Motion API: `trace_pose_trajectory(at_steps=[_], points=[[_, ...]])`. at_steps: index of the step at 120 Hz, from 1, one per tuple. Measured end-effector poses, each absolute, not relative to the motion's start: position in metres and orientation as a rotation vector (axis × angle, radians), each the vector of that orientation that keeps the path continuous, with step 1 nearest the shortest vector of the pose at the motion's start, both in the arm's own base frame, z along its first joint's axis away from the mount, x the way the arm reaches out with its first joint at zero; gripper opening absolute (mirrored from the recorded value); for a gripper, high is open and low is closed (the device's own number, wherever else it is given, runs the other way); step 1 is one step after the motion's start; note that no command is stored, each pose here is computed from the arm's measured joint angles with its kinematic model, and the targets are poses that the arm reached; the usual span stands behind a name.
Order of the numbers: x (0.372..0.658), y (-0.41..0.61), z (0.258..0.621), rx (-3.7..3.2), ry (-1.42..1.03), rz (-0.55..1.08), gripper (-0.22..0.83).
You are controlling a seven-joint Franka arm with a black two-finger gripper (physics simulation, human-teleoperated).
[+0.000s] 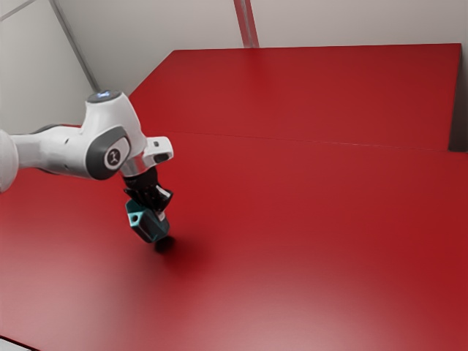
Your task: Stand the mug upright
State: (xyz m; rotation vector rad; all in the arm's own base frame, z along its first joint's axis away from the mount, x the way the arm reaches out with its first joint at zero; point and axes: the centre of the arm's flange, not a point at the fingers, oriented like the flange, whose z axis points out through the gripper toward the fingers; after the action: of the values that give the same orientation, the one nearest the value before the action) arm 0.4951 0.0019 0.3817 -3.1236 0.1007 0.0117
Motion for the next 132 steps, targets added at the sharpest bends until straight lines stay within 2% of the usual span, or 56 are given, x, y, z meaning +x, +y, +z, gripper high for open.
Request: trace_pose_trajectory(at_steps=[86, 92, 113, 132], points=[[0.508, -0.007, 0.342, -3.086, -0.083, 0.008, -0.16], [0.509, -0.008, 0.342, -3.088, -0.09, 0.004, -0.1], [0.509, -0.011, 0.354, -3.095, -0.104, -0.047, 0.27], [0.506, -0.02, 0.39, -3.099, -0.09, -0.156, 0.45]])
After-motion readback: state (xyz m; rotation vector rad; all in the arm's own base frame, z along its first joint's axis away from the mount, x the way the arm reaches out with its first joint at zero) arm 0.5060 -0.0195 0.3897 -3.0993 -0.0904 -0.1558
